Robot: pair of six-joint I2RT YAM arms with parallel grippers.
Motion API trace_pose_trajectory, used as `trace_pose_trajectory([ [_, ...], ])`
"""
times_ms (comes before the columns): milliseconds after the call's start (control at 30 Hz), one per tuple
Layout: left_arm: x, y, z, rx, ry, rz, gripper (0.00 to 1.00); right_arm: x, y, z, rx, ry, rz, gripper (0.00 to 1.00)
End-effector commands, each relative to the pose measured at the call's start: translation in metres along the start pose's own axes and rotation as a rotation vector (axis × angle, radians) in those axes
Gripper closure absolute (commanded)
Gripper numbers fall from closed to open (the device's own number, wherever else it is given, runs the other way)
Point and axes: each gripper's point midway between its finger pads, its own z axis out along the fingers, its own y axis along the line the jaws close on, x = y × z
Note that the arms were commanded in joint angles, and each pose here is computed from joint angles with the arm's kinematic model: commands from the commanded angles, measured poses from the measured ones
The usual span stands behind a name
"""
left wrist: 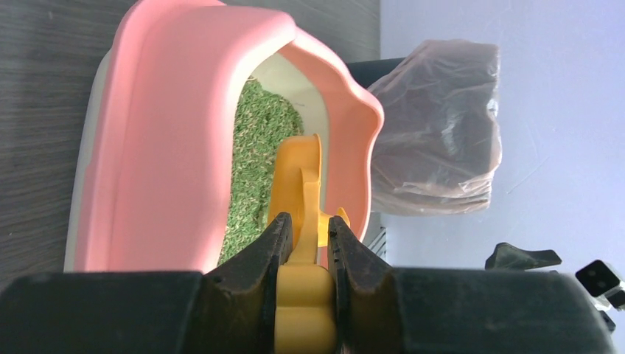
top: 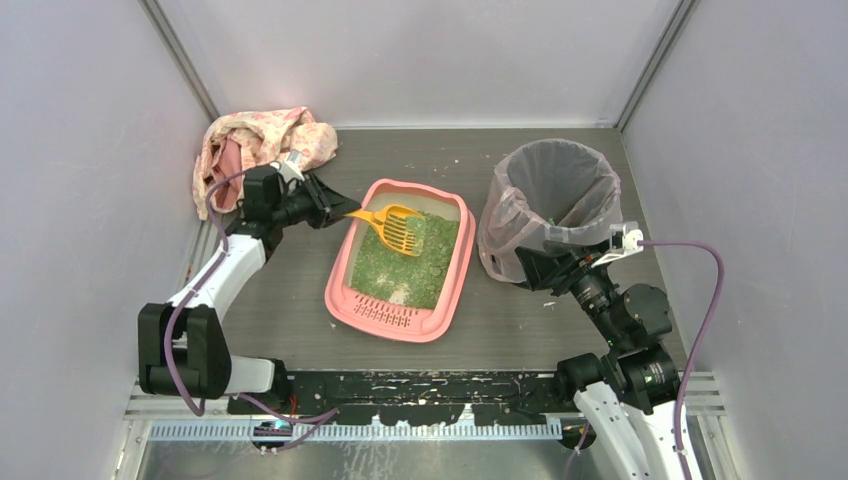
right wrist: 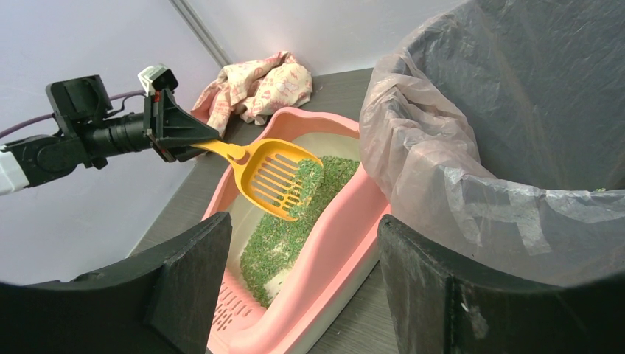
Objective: Clean the litter box
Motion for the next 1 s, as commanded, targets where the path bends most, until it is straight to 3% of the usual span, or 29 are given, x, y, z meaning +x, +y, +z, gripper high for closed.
trace_pose_trajectory([
  [0,-0.014,-0.036,-0.012,0.127,-0.049,0.063,1.00,-0.012,0.005,0.002,-0.014,-0.028,-0.021,0.23],
  [267,-0.016,-0.019,-0.021,-0.026,-0.076,0.192,1.00,-0.009,0.006,0.005,-0.024,-0.016,-0.015,0.23],
  [467,-0.024,-0.035,-0.040,-0.152,-0.116,0.336,1.00,-0.013,0.017,0.010,-0.072,-0.024,0.030,0.23],
  [633,-0.020,-0.046,-0.036,-0.235,-0.073,0.467,1.00,-0.016,0.023,0.015,-0.098,-0.015,0.053,0.23],
  [967,-0.015,-0.060,-0.003,-0.182,-0.054,0.516,1.00,-0.023,0.030,0.030,-0.120,0.009,0.062,0.23],
])
